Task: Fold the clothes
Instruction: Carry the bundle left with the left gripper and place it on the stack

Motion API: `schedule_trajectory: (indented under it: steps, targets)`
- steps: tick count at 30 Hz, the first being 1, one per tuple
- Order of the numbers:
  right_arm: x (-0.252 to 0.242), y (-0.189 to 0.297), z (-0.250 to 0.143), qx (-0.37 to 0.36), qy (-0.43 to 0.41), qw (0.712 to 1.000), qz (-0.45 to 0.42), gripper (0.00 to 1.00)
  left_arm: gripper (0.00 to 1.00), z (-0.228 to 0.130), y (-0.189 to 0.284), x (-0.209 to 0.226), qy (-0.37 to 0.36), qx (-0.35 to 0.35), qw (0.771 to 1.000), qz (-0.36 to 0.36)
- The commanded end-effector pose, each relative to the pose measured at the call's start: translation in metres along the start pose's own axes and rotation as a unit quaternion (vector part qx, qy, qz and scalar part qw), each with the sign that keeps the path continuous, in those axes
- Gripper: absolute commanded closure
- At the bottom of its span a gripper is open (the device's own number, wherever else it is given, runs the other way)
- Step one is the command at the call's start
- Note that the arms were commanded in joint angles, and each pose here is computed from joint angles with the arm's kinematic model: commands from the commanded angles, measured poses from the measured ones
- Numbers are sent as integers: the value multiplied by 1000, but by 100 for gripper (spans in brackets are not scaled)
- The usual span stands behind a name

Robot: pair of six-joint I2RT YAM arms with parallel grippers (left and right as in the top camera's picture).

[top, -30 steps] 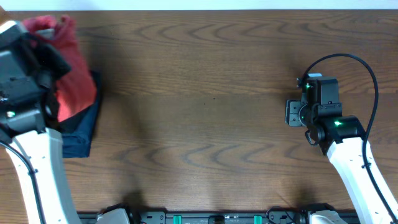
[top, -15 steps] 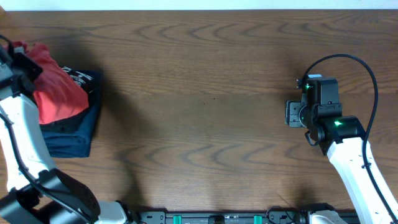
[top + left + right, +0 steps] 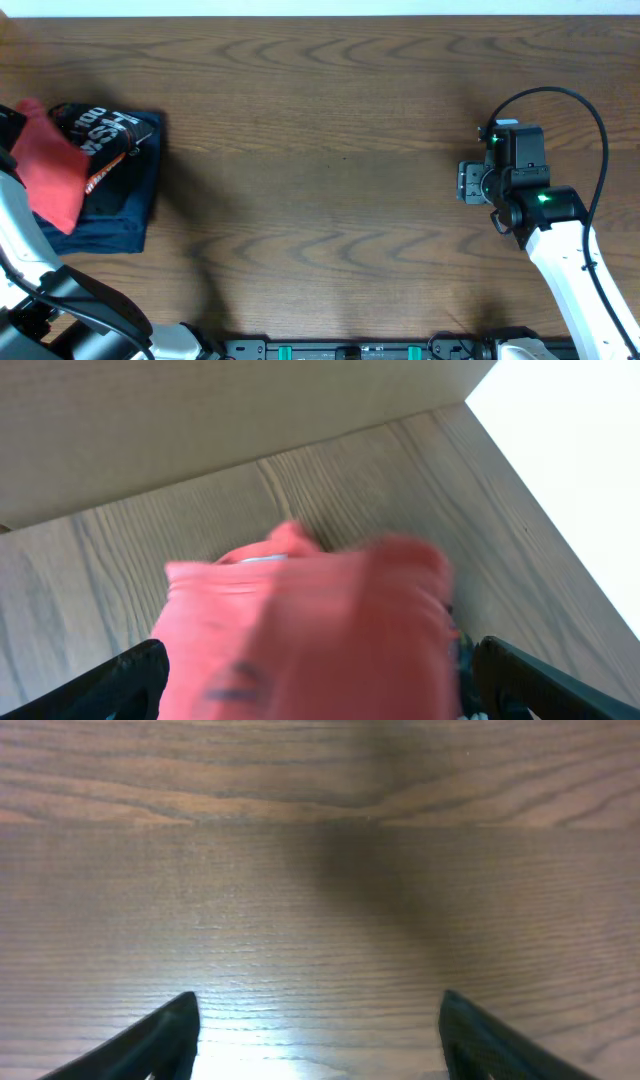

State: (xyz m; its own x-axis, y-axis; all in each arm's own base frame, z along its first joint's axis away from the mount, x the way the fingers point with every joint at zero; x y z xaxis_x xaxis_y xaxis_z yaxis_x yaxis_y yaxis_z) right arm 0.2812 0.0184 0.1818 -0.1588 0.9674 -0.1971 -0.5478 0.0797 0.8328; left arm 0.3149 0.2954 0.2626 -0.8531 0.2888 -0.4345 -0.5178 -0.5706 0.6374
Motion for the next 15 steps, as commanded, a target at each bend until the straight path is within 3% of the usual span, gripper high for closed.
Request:
schedule_trajectory:
  steps: [1,3,10,15]
  targets:
    - [-5,5,5,-11,-9,1000,-9,12,2,-3,-3,-5,9,12,1000,-14]
    - [-5,5,5,-10,-9,1000,-9,1,2,-5,-2,-7,8,19,1000,-23]
    - [-5,5,5,-10,-9,1000,-9,1,2,-9,-2,-12,8,35,998,-43]
    - [-4,5,6,-12,-8,1000,-3,1,2,-21,6,-34,1,81,990,-117]
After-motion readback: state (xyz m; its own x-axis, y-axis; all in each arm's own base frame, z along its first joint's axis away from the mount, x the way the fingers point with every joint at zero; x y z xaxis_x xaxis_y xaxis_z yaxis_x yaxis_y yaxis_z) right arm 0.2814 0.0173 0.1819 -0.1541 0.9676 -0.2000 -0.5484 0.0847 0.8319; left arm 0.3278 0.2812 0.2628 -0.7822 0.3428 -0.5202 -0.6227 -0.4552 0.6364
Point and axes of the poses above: each gripper's point midway between its finger pads, its own y axis back along the fingers, its own x axis along the line the jaws close on, z = x × y, the point moved 6 cm from there along y, back along the fingers, and after that the axes turned 14 degrees about y, right-handed, at the moved point
